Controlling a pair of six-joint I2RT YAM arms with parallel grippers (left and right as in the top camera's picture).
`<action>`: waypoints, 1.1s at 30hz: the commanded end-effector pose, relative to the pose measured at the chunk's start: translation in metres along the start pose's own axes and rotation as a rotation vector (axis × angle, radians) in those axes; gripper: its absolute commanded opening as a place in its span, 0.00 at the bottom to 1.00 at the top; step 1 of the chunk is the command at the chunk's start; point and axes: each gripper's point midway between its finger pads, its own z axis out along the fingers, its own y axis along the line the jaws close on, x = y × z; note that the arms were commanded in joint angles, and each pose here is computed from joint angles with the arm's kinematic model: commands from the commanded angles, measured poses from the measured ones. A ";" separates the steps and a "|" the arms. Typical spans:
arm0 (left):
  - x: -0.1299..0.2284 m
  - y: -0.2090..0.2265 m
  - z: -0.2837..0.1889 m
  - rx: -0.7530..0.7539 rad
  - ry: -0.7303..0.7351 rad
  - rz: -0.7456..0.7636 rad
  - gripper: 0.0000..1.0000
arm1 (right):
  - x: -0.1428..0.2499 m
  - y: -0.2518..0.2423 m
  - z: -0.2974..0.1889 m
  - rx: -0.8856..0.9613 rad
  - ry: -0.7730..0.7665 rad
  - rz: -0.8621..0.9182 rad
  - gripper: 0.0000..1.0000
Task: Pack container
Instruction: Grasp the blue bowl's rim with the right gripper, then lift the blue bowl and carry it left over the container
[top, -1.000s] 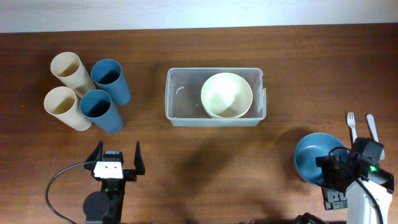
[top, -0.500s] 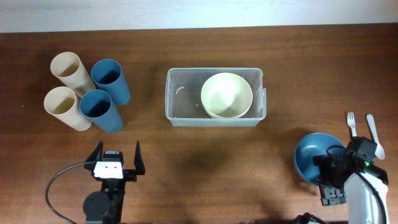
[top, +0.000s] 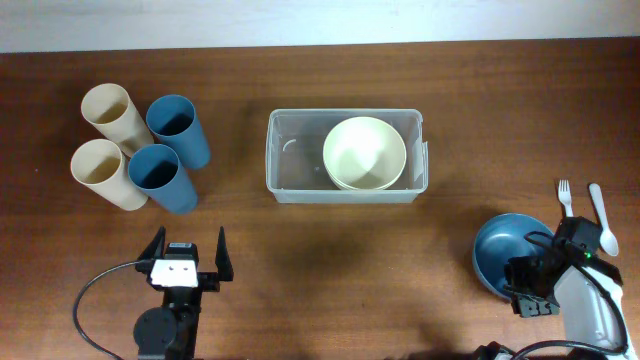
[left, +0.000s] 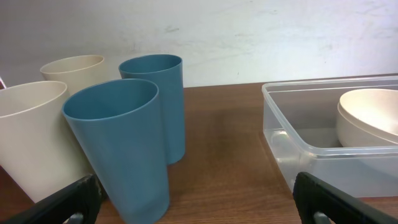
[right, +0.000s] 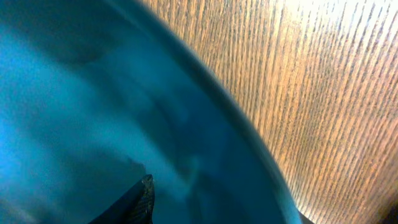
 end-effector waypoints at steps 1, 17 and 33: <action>0.001 -0.001 0.000 0.006 0.002 0.019 1.00 | -0.002 0.000 0.001 -0.001 -0.003 0.007 0.38; 0.001 -0.001 0.000 0.006 0.002 0.019 1.00 | -0.013 0.038 -0.029 -0.128 -0.005 -0.057 0.03; 0.001 -0.001 0.000 0.006 0.002 0.019 1.00 | 0.009 0.192 -0.267 -0.800 -0.104 -0.541 0.04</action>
